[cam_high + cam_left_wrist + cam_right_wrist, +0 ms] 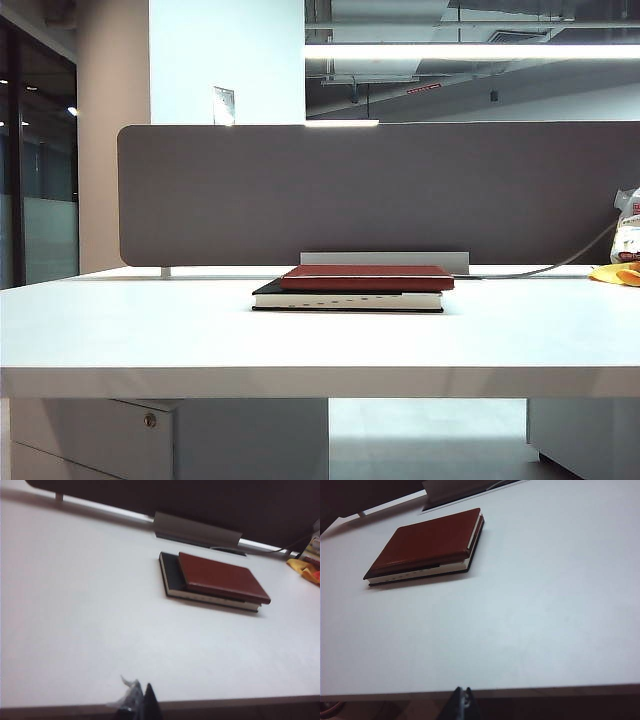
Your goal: Pick up the red book and place it on top of the black book.
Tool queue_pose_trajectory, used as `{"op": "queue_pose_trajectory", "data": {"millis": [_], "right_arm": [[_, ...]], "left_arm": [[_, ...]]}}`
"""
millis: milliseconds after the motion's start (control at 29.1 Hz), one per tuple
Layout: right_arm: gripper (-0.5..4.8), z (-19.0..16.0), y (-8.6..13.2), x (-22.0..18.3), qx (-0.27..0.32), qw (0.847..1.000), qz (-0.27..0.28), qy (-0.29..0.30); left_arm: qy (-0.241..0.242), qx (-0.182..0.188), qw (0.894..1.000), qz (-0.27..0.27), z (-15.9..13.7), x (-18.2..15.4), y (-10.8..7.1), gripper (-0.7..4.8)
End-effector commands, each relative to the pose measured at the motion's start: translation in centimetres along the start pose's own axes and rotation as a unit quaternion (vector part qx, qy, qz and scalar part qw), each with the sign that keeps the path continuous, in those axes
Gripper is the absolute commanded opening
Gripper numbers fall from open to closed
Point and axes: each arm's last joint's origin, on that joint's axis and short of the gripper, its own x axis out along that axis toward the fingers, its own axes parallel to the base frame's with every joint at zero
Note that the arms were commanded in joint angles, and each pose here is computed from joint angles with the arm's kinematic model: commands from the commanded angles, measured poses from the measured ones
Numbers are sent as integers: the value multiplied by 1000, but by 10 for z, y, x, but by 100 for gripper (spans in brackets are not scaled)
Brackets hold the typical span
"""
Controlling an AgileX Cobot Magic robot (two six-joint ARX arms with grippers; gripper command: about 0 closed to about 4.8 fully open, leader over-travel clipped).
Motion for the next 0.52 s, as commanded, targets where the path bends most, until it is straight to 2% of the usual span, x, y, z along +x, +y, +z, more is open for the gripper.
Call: {"op": "queue_pose_trajectory", "data": {"millis": [34,310,516], "right_arm": [[-3,-7,-3,-1,1,1000,-2,-17],[-3,-27,-12,2,8,1000,-8,-17],[-3,-36,-17,5,9,999,-33,-20]], "left_arm": [[-4,-1,1000,-4,-4,4,1,-6],[34,-1,999,-3,-30,19,7,-6],[61,1,998,8,-54,31,14,-6]]}}
